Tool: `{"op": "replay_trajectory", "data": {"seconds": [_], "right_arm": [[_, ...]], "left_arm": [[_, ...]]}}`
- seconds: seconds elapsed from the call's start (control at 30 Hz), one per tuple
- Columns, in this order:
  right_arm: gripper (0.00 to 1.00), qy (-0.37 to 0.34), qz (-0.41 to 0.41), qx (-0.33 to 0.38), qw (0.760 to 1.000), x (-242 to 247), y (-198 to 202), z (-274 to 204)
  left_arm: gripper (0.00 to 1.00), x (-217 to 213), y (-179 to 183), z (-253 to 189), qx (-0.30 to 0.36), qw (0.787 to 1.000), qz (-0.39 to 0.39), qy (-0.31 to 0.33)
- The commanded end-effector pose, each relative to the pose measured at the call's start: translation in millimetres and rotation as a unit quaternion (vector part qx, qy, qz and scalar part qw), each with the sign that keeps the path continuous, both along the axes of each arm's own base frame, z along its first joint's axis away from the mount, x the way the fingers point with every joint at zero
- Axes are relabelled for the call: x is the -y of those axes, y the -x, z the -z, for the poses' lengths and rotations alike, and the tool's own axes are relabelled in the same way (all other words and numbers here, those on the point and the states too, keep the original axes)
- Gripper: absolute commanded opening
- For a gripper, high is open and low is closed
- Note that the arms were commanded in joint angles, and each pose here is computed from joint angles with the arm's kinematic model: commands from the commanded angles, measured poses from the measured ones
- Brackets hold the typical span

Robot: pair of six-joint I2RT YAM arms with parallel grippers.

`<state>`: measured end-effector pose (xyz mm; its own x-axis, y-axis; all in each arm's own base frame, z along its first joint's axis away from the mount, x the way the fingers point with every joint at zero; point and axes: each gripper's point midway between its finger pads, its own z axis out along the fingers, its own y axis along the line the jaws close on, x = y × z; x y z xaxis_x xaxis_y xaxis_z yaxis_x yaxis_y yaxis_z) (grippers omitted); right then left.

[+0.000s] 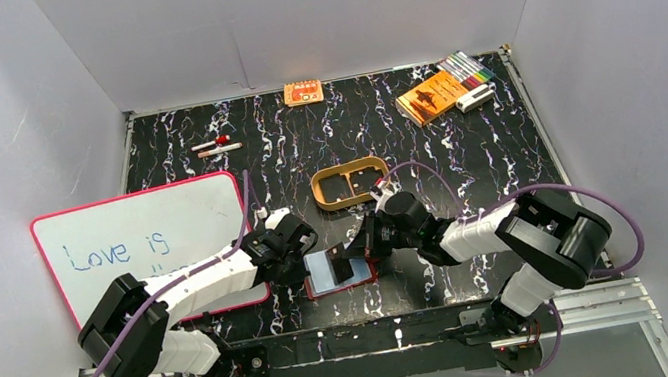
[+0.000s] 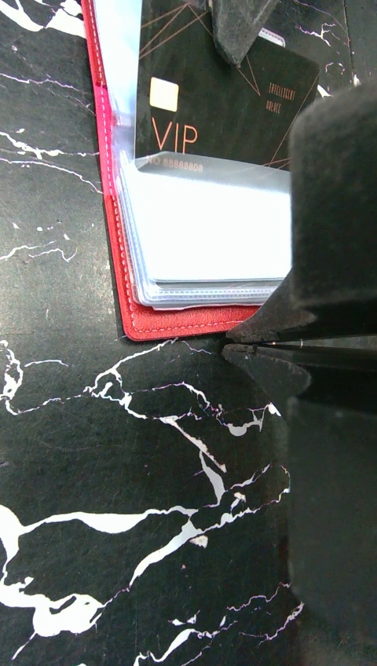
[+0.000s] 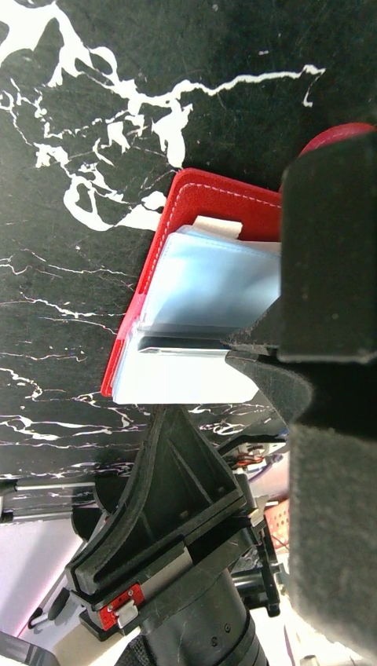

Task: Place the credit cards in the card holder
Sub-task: Insert the credit card into the card holder.

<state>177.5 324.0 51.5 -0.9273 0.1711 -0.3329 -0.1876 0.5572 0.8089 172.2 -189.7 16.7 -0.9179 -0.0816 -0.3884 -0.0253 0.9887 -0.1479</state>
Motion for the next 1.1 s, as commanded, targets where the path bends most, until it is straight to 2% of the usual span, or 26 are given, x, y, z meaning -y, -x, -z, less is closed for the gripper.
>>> {"op": "replay_trajectory", "data": {"seconds": [0.0, 0.27, 0.7, 1.07], "right_arm": [[0.00, -0.020, -0.008, -0.006, 1.000, -5.8, 6.0, -2.7], [0.00, -0.009, -0.011, -0.039, 0.999, -2.0, 15.1, 11.4], [0.00, -0.039, 0.021, -0.071, 0.997, -9.4, 14.5, 16.2], [0.00, -0.042, 0.014, -0.074, 0.996, -25.2, 17.3, 16.0]], "left_arm": [[0.00, -4.3, 8.4, 8.5, -0.017, 1.000, -0.004, -0.005], [0.00, -5.1, 9.2, 8.6, -0.017, 1.000, -0.006, -0.004], [0.00, -1.9, 8.9, 8.2, -0.018, 1.000, -0.008, 0.004], [0.00, 4.3, 7.3, 7.0, -0.017, 1.000, -0.005, 0.017]]}}
